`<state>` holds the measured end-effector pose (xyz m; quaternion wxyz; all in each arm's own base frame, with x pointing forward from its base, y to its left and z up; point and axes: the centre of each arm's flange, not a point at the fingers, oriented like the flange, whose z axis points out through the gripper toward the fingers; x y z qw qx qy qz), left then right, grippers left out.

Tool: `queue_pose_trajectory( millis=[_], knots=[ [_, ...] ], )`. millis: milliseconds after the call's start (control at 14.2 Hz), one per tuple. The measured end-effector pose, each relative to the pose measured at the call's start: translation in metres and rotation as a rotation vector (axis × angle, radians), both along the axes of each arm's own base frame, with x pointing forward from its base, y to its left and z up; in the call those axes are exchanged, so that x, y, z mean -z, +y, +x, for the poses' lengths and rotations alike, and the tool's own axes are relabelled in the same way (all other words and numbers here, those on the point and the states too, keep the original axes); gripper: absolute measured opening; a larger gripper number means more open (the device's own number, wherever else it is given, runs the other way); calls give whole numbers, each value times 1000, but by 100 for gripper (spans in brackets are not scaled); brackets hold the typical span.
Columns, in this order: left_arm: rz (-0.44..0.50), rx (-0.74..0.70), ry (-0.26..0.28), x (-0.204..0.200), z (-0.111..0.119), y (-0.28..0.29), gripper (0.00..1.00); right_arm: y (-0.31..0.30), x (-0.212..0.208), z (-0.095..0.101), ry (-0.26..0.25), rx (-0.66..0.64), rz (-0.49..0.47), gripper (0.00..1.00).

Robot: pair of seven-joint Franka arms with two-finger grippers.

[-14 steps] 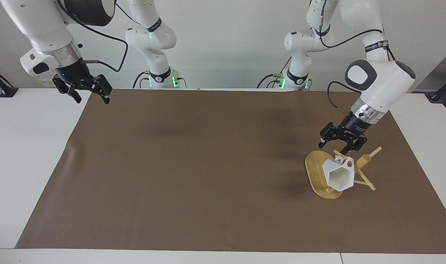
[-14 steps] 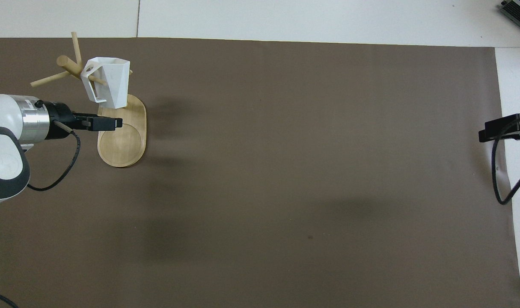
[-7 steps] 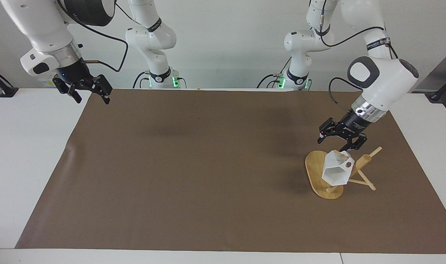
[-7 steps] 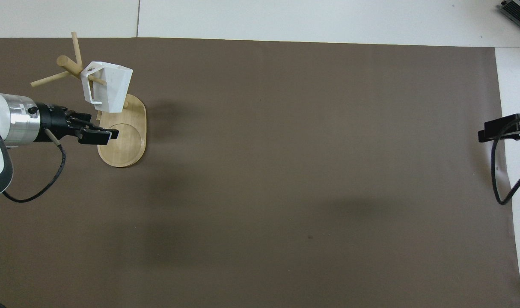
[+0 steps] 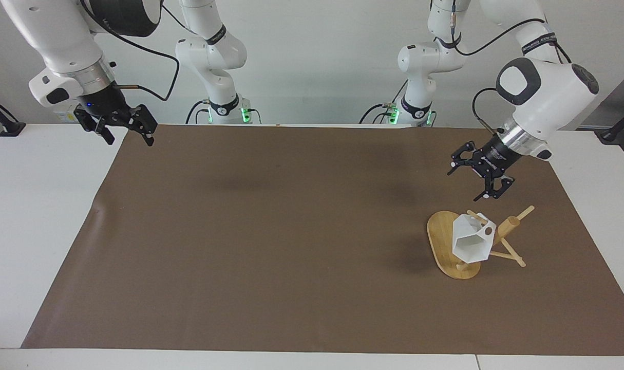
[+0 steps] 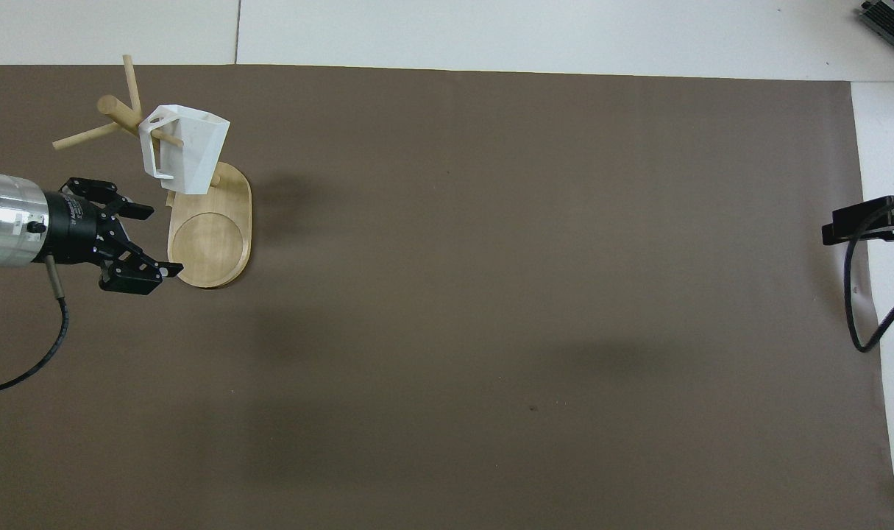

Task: Hang cup on rack

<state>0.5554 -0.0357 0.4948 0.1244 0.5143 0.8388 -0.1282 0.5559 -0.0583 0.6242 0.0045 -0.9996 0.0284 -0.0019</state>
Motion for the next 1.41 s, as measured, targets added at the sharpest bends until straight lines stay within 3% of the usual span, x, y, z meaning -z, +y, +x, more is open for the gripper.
queue_pose_trajectory(
  millis=[353,707,1413],
  knots=[
    [128,404,-107,-24,-9,-2,100,0,0,0,0,0,0,100],
    [175,800,-225,-49,-8,3,100,0,0,0,0,0,0,100],
    [271,1520,-298,-87,-7,6,100,0,0,0,0,0,0,100]
  ],
)
